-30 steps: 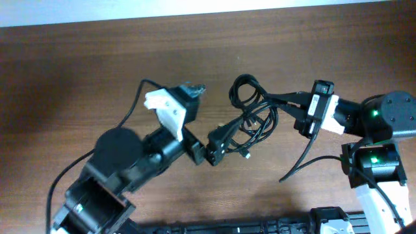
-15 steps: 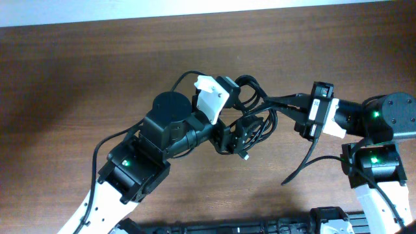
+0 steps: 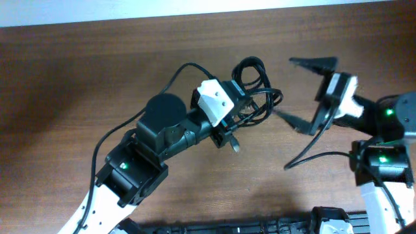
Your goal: Untangle cables
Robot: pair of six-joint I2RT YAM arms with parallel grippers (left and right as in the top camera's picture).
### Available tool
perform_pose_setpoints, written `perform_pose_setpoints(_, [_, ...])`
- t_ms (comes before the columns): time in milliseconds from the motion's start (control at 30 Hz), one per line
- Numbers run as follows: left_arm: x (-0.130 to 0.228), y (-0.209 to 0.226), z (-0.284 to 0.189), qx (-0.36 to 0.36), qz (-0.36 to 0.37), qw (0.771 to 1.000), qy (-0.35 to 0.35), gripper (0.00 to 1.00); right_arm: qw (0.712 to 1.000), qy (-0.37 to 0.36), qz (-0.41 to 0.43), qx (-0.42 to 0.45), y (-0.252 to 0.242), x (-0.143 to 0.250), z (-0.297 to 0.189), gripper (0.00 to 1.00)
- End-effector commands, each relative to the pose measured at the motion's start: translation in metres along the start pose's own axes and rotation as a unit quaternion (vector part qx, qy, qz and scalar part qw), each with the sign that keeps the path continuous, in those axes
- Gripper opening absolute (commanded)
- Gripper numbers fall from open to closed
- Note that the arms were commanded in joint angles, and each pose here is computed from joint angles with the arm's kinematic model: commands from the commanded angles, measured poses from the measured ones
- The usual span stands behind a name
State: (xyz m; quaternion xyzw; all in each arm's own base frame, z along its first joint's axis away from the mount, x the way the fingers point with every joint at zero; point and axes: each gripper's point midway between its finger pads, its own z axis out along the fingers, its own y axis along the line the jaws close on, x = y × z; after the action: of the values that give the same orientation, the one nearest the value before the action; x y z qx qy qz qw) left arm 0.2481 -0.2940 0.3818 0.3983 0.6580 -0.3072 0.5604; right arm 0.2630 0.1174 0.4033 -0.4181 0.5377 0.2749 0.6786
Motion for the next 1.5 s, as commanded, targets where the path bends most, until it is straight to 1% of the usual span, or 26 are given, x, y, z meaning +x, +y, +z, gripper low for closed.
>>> perform_pose_setpoints(0, [-0.013, 0.009, -0.011, -0.032, 0.153, 0.988, -0.015, 0.00, 0.988, 0.004, 0.133, 0.077, -0.033, -0.002, -0.026, 0.99])
perform_pose_setpoints(67, [-0.013, 0.009, -0.011, -0.033, 0.212, 0.977, -0.013, 0.00, 0.978, 0.005, 0.190, 0.088, -0.038, 0.000, -0.037, 0.99])
perform_pose_setpoints(133, [-0.014, 0.008, -0.011, -0.032, 0.252, 0.967, -0.014, 0.00, 0.976, 0.011, 0.212, 0.053, -0.026, 0.000, -0.039, 0.99])
perform_pose_setpoints(233, [-0.017, -0.012, -0.011, 0.019, 0.326, 0.944, -0.039, 0.00, 0.977, 0.022, 0.214, -0.011, -0.004, -0.001, -0.038, 0.99])
perform_pose_setpoints(300, [-0.018, -0.020, -0.012, 0.038, 0.371, 0.926, -0.051, 0.00, 0.966, 0.024, 0.256, -0.016, -0.002, -0.001, -0.038, 0.99])
perform_pose_setpoints(400, [-0.027, -0.021, -0.012, 0.033, 0.383, 0.921, -0.068, 0.00, 0.950, 0.025, 0.312, -0.017, -0.001, -0.001, -0.038, 0.99])
perform_pose_setpoints(433, [-0.031, -0.020, -0.012, 0.029, 0.385, 0.919, -0.075, 0.00, 0.940, 0.027, 0.339, -0.025, 0.002, -0.002, -0.036, 0.99])
perform_pose_setpoints(500, [-0.039, -0.020, -0.013, 0.022, 0.391, 0.916, -0.089, 0.00, 0.928, 0.030, 0.369, -0.045, 0.010, -0.003, -0.029, 0.94])
perform_pose_setpoints(633, [-0.041, -0.020, -0.014, 0.018, 0.399, 0.912, -0.095, 0.00, 0.917, 0.035, 0.388, -0.084, 0.027, -0.007, -0.017, 0.88])
perform_pose_setpoints(700, [-0.041, -0.020, -0.014, 0.019, 0.399, 0.912, -0.095, 0.00, 0.916, 0.037, 0.388, -0.097, 0.032, -0.009, -0.013, 0.87])
perform_pose_setpoints(733, [-0.042, -0.020, -0.014, 0.019, 0.400, 0.911, -0.096, 0.00, 0.915, 0.037, 0.388, -0.103, 0.035, -0.009, -0.012, 0.84])
perform_pose_setpoints(767, [-0.043, -0.023, -0.014, 0.026, 0.401, 0.910, -0.101, 0.00, 0.915, 0.038, 0.388, -0.107, 0.037, -0.010, -0.010, 0.82])
perform_pose_setpoints(800, [-0.044, -0.028, -0.015, 0.039, 0.402, 0.908, -0.110, 0.00, 0.914, 0.038, 0.389, -0.109, 0.038, -0.010, -0.009, 0.82])
perform_pose_setpoints(867, [-0.047, -0.038, -0.018, 0.063, 0.405, 0.903, -0.127, 0.00, 0.912, 0.038, 0.392, -0.115, 0.039, -0.009, -0.006, 0.75])
perform_pose_setpoints(900, [-0.046, -0.044, -0.019, 0.079, 0.406, 0.901, -0.135, 0.00, 0.910, 0.040, 0.395, -0.118, 0.039, -0.007, -0.005, 0.70])
perform_pose_setpoints(967, [-0.045, -0.048, -0.018, 0.091, 0.405, 0.899, -0.138, 0.00, 0.906, 0.042, 0.401, -0.126, 0.040, -0.005, -0.001, 0.55])
perform_pose_setpoints(1033, [-0.041, -0.054, -0.016, 0.115, 0.403, 0.897, -0.143, 0.00, 0.901, 0.046, 0.410, -0.132, 0.039, 0.000, 0.003, 0.26])
perform_pose_setpoints(1067, [-0.039, -0.054, -0.013, 0.119, 0.401, 0.898, -0.140, 0.00, 0.899, 0.047, 0.415, -0.132, 0.037, 0.003, 0.004, 0.10])
perform_pose_setpoints(1100, [-0.036, -0.054, -0.010, 0.121, 0.399, 0.899, -0.137, 0.00, 0.898, 0.048, 0.417, -0.131, 0.036, 0.005, 0.004, 0.05])
perform_pose_setpoints(1300, [-0.033, -0.053, -0.007, 0.123, 0.396, 0.900, -0.132, 0.00, 0.903, 0.044, 0.411, -0.117, 0.028, 0.006, 0.000, 0.04])
perform_pose_setpoints(1367, [-0.034, -0.054, -0.011, 0.123, 0.396, 0.900, -0.132, 0.00, 0.907, 0.040, 0.409, -0.092, 0.017, 0.008, -0.007, 0.04])
perform_pose_setpoints(1467, [-0.036, -0.058, -0.025, 0.124, 0.396, 0.901, -0.131, 0.00, 0.912, 0.031, 0.407, -0.028, -0.011, 0.014, -0.030, 0.04])
